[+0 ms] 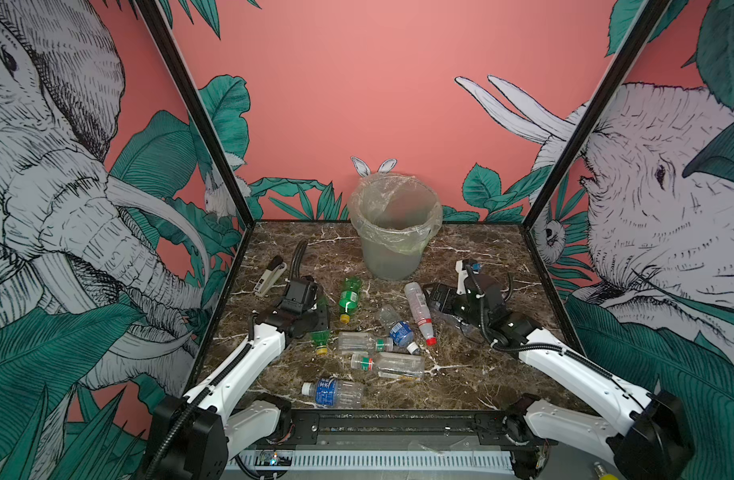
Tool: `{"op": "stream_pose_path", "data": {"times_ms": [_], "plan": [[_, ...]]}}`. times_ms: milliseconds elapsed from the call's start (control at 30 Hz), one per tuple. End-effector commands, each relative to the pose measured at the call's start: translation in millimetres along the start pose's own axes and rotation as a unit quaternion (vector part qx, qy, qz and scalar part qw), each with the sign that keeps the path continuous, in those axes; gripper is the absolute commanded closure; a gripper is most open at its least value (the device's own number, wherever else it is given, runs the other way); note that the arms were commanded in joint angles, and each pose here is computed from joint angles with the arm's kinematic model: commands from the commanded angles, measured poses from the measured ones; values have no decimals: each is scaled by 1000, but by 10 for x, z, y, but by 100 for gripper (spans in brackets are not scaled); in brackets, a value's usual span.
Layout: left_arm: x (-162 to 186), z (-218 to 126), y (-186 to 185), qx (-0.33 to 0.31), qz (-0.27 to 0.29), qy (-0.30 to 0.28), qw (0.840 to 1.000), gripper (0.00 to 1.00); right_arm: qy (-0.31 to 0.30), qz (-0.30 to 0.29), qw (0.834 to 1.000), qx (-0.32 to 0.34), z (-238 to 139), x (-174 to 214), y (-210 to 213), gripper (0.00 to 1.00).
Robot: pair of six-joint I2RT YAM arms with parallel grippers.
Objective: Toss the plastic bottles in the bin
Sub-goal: 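Close the left gripper on the green bottle and lift it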
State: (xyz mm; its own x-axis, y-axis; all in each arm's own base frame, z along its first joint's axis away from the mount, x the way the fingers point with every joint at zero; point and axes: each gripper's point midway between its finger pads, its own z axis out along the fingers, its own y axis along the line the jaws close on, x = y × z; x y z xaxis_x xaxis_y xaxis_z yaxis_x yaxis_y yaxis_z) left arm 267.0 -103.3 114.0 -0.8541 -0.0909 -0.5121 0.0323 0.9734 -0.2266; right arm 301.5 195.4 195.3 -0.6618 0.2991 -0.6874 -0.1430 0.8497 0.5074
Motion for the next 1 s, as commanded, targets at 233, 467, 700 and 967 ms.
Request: {"op": "stream_pose_path", "data": {"times_ms": [233,467,700,967], "plan": [[-232,-270,-155,35,-13,-29,999,49,12,1,1000,27,25,128,-148,1],[-438,-481,-384,94,-19,-67,993,49,25,-1,999,49,11,278,-310,1],[-621,-719,-583,148,-18,-107,983,49,32,1,998,61,-12,386,-422,1],[-878,-1048,-892,241,-13,-159,957,50,36,5,997,61,-6,416,-434,1]]}}
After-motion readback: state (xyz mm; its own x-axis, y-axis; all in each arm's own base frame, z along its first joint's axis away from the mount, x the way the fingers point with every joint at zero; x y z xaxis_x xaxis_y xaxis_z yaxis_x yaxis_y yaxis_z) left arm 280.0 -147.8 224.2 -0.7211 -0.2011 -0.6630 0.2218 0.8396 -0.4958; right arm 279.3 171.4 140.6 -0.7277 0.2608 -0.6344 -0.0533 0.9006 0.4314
